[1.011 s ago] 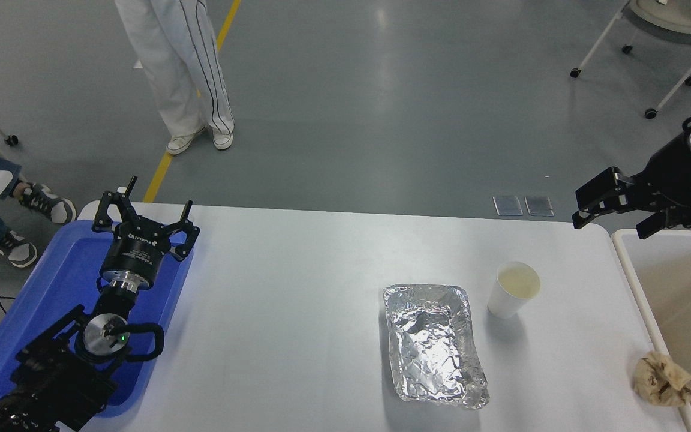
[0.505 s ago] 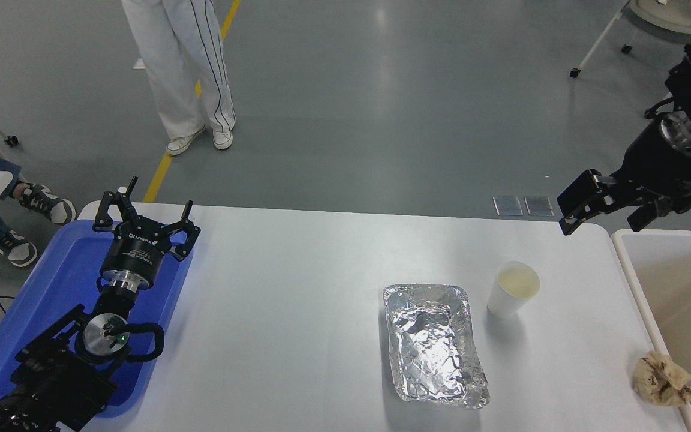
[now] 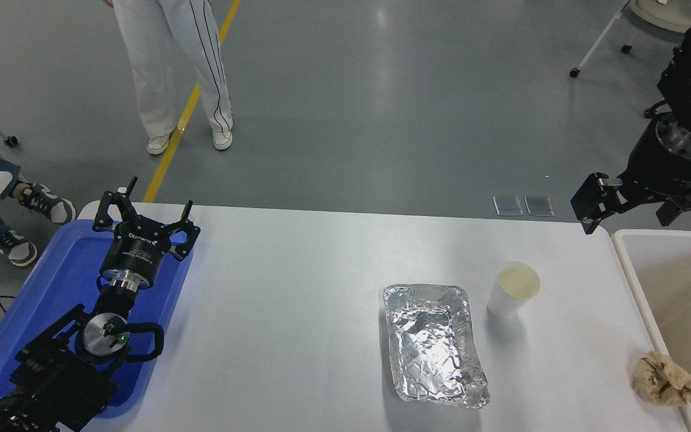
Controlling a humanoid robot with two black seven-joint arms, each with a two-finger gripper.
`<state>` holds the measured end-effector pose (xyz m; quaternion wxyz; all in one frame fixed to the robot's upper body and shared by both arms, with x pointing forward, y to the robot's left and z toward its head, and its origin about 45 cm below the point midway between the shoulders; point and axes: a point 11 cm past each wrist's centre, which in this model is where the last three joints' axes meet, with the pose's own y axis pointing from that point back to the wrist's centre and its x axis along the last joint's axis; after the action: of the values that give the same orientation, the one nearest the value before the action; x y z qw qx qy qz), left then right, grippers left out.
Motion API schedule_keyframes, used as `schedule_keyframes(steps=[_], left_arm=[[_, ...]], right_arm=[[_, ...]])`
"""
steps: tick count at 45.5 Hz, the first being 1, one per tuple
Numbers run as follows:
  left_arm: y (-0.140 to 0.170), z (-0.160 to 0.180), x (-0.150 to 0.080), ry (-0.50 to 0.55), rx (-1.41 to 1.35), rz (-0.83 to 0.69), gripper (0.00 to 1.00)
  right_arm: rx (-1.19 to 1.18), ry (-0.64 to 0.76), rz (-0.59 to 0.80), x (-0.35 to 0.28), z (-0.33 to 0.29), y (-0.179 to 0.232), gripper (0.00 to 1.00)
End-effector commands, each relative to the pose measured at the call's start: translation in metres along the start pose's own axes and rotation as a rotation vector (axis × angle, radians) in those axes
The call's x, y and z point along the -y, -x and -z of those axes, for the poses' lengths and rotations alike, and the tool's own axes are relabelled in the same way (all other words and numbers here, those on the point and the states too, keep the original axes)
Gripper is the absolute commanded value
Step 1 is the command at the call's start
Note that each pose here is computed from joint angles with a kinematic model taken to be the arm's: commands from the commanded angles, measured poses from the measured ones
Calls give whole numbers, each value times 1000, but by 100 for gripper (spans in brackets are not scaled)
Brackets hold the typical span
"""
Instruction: Pick up paper cup place in dustbin
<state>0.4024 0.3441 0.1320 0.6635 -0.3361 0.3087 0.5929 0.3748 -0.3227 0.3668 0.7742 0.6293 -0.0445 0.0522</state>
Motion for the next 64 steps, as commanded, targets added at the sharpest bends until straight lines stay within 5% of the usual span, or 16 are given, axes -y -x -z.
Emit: schedule_keyframes(steps=[1,9,28,45,64], left_arm=[[1,0,1,1,0,1,100],[1,0,1,1,0,1,100],[1,0,1,0,1,2,100],[1,0,1,0,1,2,100],[1,0,1,0,1,2,100]], right_arm=[[3,-45,12,8,17,1,100],[-9,-148,18,14,39,1,100],[3,-157,79,43,40,12,99],[33,-151,-196,110,38,2,99],[39,-113,-201,171,34,-1,99]])
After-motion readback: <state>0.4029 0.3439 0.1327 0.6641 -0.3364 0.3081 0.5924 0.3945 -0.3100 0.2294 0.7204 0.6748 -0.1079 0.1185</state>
